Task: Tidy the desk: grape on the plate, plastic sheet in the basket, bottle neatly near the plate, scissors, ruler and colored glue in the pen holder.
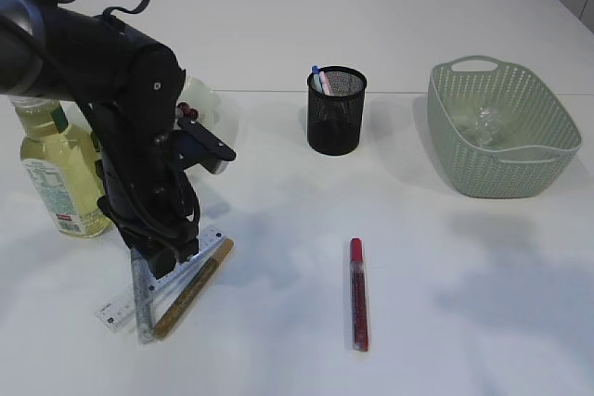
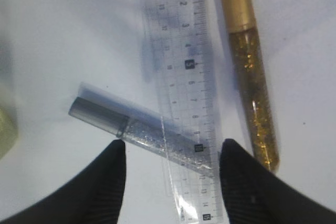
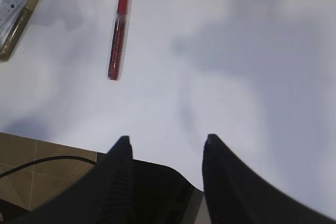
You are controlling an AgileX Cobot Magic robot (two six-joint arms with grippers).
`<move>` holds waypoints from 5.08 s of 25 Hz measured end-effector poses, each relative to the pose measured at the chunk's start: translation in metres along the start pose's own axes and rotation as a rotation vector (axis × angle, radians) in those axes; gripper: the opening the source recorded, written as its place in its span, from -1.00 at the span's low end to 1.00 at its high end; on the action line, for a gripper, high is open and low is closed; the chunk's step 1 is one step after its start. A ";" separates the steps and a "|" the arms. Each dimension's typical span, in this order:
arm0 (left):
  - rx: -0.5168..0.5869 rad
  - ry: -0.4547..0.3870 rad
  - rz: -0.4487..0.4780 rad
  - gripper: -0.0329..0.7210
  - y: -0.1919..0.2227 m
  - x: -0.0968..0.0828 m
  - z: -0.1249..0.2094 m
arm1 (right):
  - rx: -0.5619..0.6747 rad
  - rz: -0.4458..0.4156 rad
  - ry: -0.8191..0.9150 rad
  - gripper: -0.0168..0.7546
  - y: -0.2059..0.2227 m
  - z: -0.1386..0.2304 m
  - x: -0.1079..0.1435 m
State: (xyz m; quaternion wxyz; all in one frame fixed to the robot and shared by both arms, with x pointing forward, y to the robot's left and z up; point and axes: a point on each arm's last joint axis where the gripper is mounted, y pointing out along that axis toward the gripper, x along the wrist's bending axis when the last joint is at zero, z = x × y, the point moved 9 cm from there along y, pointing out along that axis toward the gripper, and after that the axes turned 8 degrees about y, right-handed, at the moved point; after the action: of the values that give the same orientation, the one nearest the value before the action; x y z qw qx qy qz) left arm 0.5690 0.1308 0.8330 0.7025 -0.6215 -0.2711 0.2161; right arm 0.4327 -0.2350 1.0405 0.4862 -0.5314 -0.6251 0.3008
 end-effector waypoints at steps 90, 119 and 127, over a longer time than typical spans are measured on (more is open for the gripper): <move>0.005 0.109 0.068 0.21 0.036 -0.014 -0.010 | 0.000 0.000 0.000 -0.03 0.000 0.000 0.000; 0.006 0.072 0.076 -0.17 0.037 -0.015 -0.011 | 0.000 0.000 0.000 -0.03 0.000 0.000 0.000; 0.051 0.069 0.091 -0.17 0.036 -0.017 -0.003 | 0.000 0.000 0.000 -0.03 0.000 0.000 0.000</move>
State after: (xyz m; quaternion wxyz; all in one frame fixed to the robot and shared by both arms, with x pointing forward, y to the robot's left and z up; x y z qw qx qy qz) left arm 0.5587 0.1227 0.7949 0.7164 -0.6222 -0.2127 0.2332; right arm 0.4327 -0.2350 1.0405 0.4862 -0.5314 -0.6251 0.3008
